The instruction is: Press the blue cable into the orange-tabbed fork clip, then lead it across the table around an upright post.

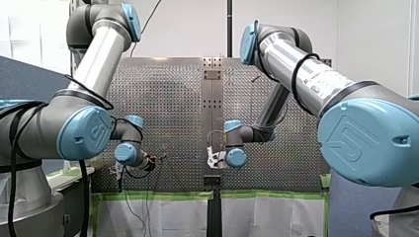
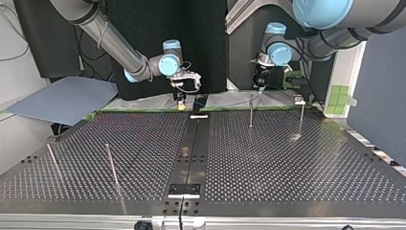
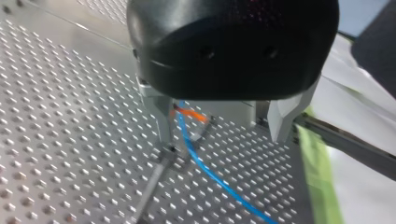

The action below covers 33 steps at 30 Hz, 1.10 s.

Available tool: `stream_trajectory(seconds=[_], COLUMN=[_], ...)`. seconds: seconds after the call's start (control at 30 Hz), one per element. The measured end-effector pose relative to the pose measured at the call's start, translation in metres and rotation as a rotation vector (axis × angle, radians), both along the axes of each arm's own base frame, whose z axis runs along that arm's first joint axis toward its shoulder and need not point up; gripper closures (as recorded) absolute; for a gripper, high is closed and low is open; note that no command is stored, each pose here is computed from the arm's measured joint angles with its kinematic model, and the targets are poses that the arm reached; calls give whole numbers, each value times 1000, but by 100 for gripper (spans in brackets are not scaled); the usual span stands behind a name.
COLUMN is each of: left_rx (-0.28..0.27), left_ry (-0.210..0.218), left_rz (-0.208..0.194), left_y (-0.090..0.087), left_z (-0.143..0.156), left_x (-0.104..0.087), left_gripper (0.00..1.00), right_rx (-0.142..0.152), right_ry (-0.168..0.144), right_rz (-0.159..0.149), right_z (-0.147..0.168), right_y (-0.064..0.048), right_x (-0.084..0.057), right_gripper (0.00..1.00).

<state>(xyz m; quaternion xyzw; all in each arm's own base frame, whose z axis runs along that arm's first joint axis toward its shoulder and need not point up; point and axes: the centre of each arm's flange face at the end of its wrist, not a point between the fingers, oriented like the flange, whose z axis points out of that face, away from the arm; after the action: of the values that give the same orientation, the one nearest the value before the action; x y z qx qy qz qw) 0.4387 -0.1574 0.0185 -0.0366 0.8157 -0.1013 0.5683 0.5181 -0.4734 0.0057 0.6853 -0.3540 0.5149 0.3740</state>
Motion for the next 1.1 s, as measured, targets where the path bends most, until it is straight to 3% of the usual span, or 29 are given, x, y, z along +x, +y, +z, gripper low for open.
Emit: stream_trajectory(seconds=[0.3,0.63,1.1], left_rx=[-21,12,6], left_ry=[-100,-101,-124], left_rz=[-8,22,-2], left_y=[-8,-7,-19], left_z=[27,23,19], left_x=[9,-4,-9], left_gripper=[0,0,0], right_rx=[3,4,4], right_ry=[-3,-2,-2], right_rz=[2,2,4], right_z=[0,-1,-1], right_y=[0,0,1], right_x=[0,0,0], right_gripper=[100,100,100])
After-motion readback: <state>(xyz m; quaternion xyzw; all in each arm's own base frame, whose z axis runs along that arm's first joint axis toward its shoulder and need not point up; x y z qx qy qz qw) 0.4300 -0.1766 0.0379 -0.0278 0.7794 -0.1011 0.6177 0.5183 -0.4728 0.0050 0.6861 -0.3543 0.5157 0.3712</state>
